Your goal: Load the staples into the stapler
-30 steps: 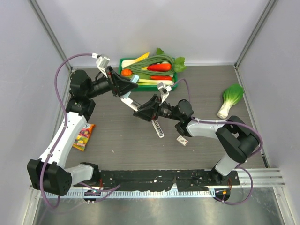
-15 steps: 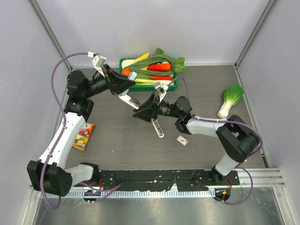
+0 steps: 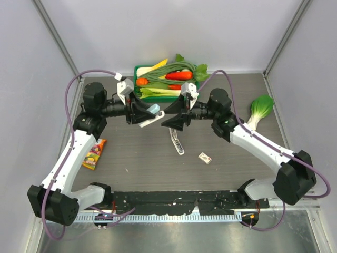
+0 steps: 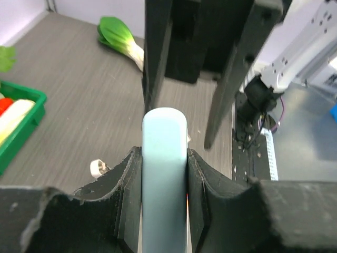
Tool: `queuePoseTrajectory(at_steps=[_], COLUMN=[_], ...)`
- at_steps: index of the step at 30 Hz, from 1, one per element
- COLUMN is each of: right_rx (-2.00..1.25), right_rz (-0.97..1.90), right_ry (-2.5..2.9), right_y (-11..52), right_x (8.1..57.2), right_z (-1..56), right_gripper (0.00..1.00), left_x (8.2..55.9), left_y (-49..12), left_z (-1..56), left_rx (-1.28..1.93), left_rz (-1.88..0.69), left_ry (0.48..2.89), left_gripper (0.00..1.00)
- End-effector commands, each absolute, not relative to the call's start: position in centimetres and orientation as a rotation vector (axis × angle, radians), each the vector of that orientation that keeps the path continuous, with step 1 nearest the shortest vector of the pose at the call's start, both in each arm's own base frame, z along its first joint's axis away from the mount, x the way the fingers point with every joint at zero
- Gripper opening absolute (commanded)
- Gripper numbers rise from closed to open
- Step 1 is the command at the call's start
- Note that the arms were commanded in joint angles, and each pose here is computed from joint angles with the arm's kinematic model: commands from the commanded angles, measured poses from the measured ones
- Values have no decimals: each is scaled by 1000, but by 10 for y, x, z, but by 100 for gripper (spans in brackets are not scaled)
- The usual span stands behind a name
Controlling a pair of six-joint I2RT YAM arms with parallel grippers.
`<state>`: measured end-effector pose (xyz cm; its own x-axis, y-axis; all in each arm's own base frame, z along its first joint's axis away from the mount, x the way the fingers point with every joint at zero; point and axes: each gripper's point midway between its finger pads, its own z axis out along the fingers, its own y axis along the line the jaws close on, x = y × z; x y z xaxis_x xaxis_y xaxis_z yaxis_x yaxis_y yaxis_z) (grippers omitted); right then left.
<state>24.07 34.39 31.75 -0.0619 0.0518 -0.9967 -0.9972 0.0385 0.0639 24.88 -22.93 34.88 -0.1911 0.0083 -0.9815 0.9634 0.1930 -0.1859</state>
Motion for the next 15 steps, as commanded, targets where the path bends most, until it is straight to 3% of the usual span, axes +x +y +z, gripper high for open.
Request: queuePoseTrajectory(at_steps=[1,15], right_rx=[-1247,-1255], right_rz=[1118,1224], right_ry=[1184,1222], right_y=[322,337], right_x=[241,226], right_z=[332,299], right_gripper=[61,56], left_x=[219,205], left_y=[-230,-238], left_z=[343,321], left_rx=[1207,1272], left_rz=[-1123,-1117], left_ry=[1363,1419], left_gripper=[0,0])
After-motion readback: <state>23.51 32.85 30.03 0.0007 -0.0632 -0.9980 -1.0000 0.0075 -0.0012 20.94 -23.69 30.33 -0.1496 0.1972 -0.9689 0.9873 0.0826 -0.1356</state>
